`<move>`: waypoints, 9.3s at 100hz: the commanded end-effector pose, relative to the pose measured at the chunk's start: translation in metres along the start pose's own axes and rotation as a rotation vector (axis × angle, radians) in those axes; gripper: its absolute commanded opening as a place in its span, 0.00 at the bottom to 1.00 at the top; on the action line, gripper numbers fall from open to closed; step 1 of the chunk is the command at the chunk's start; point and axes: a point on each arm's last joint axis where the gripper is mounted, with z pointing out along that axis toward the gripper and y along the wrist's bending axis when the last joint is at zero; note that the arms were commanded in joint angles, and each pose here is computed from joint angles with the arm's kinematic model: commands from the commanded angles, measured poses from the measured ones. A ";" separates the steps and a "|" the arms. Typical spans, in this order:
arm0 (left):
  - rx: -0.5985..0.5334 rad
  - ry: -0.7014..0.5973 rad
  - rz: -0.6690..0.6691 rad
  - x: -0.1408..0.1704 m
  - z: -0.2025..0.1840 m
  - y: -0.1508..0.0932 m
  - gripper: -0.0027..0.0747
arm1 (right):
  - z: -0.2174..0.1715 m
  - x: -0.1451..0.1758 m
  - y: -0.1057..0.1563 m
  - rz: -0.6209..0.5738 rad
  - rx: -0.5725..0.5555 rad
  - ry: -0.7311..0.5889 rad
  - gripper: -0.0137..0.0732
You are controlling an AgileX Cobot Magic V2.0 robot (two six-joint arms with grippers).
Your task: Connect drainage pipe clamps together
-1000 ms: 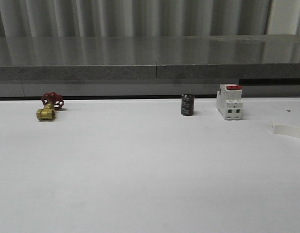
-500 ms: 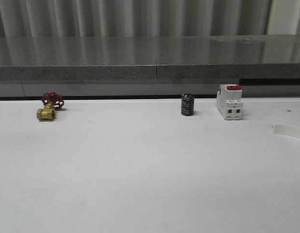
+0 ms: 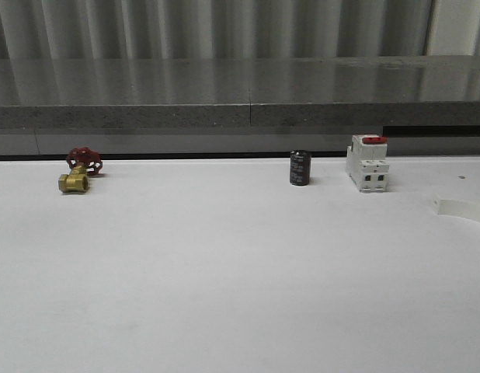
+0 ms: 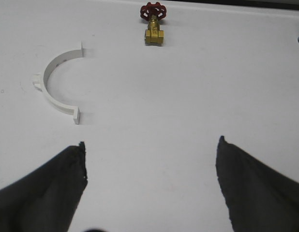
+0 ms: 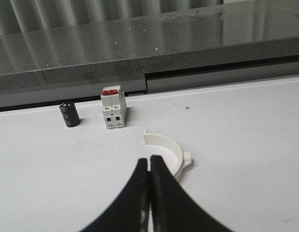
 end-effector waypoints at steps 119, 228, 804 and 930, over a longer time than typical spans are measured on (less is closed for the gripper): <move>-0.219 0.462 -0.083 -0.094 0.240 0.145 0.74 | -0.003 -0.013 0.002 -0.015 -0.013 -0.115 0.08; -0.174 0.478 -0.067 -0.086 0.290 0.159 0.72 | -0.003 -0.013 0.002 -0.015 -0.013 -0.115 0.08; 0.031 -0.442 0.064 0.031 -0.022 0.004 0.01 | -0.008 -0.030 0.005 -0.032 -0.002 -0.081 0.08; 0.031 -0.442 0.064 0.031 -0.022 0.004 0.01 | 0.126 -0.111 0.017 -0.031 0.110 0.556 0.68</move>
